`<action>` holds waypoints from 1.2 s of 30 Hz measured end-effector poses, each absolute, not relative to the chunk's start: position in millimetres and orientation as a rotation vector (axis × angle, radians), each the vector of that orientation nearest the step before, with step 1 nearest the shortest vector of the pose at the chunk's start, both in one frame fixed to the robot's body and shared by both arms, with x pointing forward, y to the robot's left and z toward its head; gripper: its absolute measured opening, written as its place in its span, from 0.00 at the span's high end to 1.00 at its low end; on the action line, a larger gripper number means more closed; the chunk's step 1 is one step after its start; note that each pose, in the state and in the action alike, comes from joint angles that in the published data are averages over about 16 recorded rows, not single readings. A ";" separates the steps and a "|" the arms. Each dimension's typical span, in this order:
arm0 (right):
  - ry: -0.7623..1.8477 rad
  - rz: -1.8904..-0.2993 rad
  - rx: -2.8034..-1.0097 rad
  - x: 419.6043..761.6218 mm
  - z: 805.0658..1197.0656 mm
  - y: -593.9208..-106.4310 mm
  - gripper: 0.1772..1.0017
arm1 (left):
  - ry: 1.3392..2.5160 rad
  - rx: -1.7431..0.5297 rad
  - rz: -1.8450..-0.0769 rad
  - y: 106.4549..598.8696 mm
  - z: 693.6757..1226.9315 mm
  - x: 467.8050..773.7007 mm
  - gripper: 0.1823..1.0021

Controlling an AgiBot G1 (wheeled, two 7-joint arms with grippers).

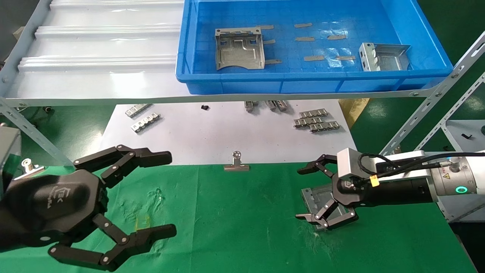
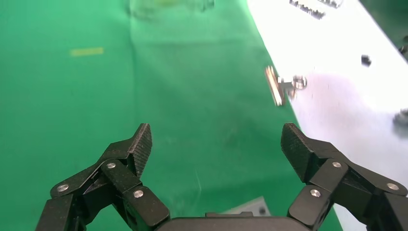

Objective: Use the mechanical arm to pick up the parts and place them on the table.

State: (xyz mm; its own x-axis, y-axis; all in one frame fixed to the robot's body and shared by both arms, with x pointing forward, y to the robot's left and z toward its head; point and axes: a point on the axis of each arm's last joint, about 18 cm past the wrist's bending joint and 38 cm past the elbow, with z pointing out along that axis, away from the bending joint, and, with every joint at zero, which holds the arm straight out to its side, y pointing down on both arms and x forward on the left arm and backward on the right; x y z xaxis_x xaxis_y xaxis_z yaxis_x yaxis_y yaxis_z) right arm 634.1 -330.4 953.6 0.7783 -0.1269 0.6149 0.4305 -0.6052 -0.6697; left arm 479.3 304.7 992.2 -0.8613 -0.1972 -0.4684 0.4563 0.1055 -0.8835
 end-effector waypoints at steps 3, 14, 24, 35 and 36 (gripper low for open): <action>-0.220 -0.778 -2.040 630.7 952.2 -325.3 0.02 | 1.913 0.252 -1.807 304.7 992.2 479.3 0.00; -0.202 -0.716 -1.889 611.4 953.2 -311.6 0.00 | 1.913 0.252 -1.807 304.7 992.2 479.3 0.00; -0.194 -0.668 -1.773 585.6 960.8 -306.0 0.00 | 1.913 0.252 -1.807 304.7 992.2 479.3 0.00; -0.197 -0.623 -1.674 548.9 972.9 -304.4 0.00 | 1.913 0.252 -1.807 304.7 992.2 479.3 0.00; -0.198 -0.619 -1.667 545.2 974.1 -304.4 0.00 | 1.913 0.252 -1.807 304.7 992.2 479.3 0.00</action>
State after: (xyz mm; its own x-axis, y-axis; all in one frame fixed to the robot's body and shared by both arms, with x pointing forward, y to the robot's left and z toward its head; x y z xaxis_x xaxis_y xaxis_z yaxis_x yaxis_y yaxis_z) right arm 545.2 -304.4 974.1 0.8394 -0.2123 0.5003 0.4632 -0.2021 -0.8629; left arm 479.3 304.7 992.2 -0.8613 -0.1972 -0.4684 0.4563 0.1055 -0.8835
